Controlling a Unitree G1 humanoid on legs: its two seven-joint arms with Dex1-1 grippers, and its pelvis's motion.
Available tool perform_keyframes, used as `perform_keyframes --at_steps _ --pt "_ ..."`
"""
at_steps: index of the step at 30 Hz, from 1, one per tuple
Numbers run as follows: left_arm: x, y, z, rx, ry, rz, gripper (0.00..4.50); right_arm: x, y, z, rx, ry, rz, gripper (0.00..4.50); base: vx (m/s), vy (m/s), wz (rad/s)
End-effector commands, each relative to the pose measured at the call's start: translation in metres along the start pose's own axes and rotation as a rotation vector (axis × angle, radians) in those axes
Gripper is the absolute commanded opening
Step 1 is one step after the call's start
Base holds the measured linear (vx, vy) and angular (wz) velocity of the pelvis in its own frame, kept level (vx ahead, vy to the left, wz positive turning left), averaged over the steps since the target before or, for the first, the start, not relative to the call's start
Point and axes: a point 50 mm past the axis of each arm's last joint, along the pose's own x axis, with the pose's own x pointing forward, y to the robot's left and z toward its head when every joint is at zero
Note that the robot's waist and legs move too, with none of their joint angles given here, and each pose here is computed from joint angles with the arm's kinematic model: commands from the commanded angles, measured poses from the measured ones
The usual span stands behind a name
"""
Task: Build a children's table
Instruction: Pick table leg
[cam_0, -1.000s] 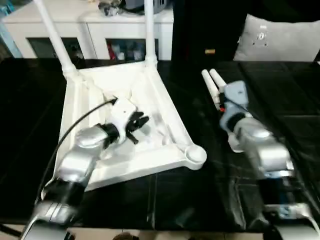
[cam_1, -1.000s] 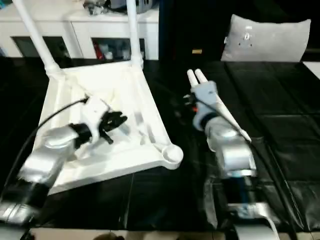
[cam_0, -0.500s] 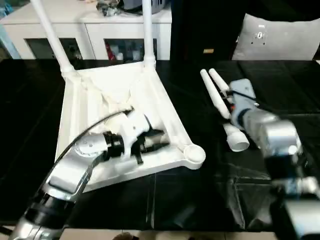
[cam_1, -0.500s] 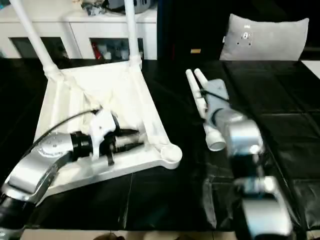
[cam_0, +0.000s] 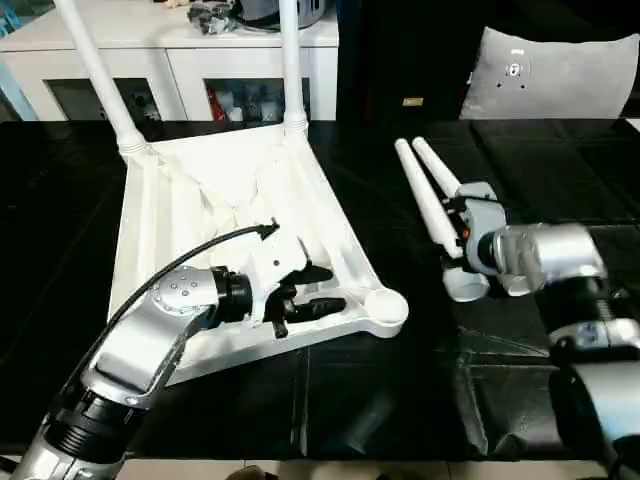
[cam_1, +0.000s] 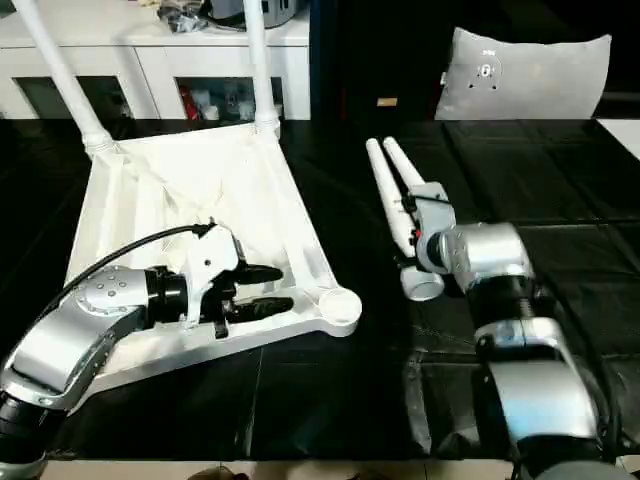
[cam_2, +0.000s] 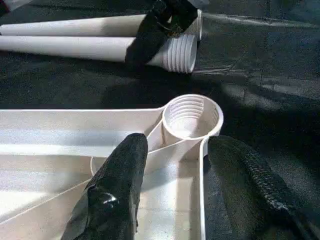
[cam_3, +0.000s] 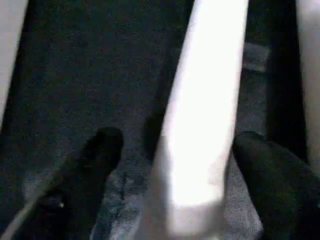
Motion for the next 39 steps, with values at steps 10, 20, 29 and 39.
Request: perform_keyframes --at_steps 10,20,29,39 --pt "0.002 0.001 0.005 0.021 0.012 -0.022 2.37 0.006 -0.009 0.000 0.034 0.032 0.006 3.05 0.000 0.000 0.00" --pt "0.003 0.002 0.005 0.006 0.020 -0.030 2.37 0.007 -0.010 0.004 0.036 0.029 0.022 2.18 0.000 0.000 0.00" --pt "0.005 0.011 -0.001 -0.056 -0.021 0.092 2.37 0.005 -0.008 0.015 0.118 -0.135 0.056 1.93 0.000 0.000 0.00" --pt "0.016 0.039 0.038 -0.349 -0.427 0.293 2.91 -0.025 0.033 0.028 0.280 -0.733 0.564 1.92 0.000 0.000 0.00"
